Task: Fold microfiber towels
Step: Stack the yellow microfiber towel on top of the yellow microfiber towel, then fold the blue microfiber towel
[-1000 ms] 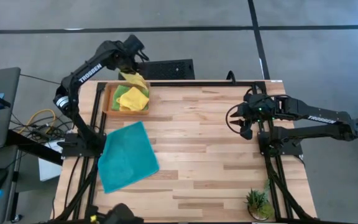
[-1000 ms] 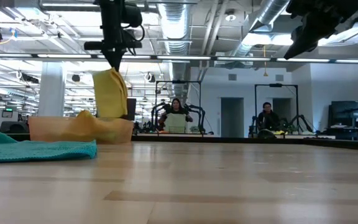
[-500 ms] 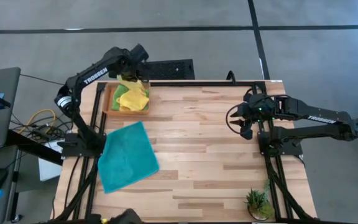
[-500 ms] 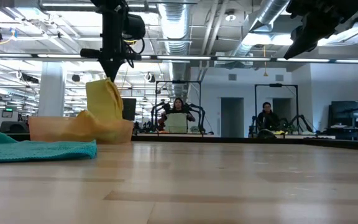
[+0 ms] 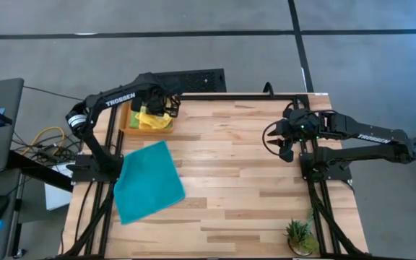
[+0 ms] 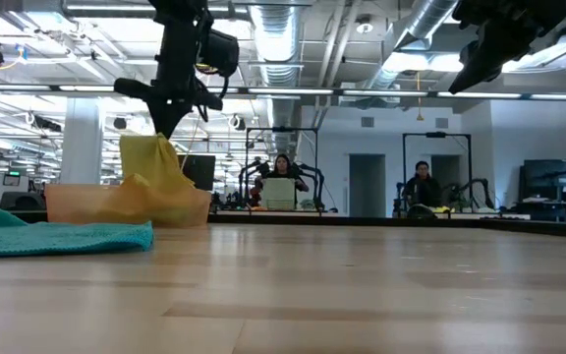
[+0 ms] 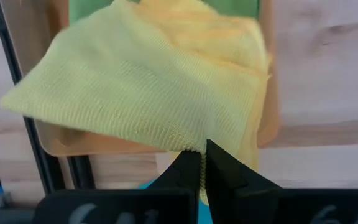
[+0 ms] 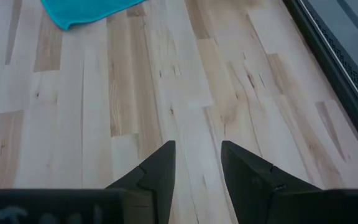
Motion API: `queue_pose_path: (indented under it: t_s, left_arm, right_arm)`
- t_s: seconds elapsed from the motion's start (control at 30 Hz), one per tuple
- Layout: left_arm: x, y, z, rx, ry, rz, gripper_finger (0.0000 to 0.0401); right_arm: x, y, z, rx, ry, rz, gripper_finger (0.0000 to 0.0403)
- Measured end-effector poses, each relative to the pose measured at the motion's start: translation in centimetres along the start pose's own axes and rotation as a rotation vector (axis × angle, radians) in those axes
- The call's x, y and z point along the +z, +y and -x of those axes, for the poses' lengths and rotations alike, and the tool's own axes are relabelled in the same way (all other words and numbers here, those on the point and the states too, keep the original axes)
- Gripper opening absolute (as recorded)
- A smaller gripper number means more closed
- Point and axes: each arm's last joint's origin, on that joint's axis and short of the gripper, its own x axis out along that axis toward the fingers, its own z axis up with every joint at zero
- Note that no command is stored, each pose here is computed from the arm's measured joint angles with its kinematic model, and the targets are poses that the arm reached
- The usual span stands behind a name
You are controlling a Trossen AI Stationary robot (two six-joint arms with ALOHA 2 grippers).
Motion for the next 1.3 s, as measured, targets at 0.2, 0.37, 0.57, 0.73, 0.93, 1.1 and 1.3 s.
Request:
queue_pose_path:
  t_s: [0.2, 0.37, 0.57, 0.73, 0.93, 1.1, 1.3]
  left_arm:
    - [-0.8, 0.0, -1.7, 0.002, 0.078, -0.007, 0.0013]
    - [-1.1, 0.1, -2.4, 0.027, 0.093, -0.073, 0.0051]
    - [-1.0, 0.1, -2.4, 0.025, 0.088, -0.138, 0.0115]
    - [-1.0, 0.2, -2.2, 0.027, 0.089, -0.138, 0.0151]
    - [-0.7, 0.5, 0.3, 0.092, 0.012, -0.152, 0.0161]
    - [-0.2, 0.6, 2.4, 0.095, -0.052, -0.167, 0.0161]
    - [-0.9, -0.1, 4.8, 0.007, -0.080, -0.214, 0.0161]
  right_arm:
    - [0.0, 0.0, 0.0, 0.000, 0.000, 0.000, 0.0154]
    - [0.0, 0.0, 0.0, 0.000, 0.000, 0.000, 0.0154]
    - [0.0, 0.0, 0.0, -0.001, -0.004, -0.001, 0.0154]
    - [0.0, 0.0, 0.0, -0.001, -0.004, 0.000, 0.0154]
    - [0.0, 0.0, 0.0, -0.001, -0.004, -0.001, 0.0154]
    - [0.0, 0.0, 0.0, -0.001, -0.003, -0.001, 0.0154]
    - [0.0, 0.0, 0.0, 0.000, -0.003, -0.001, 0.0154]
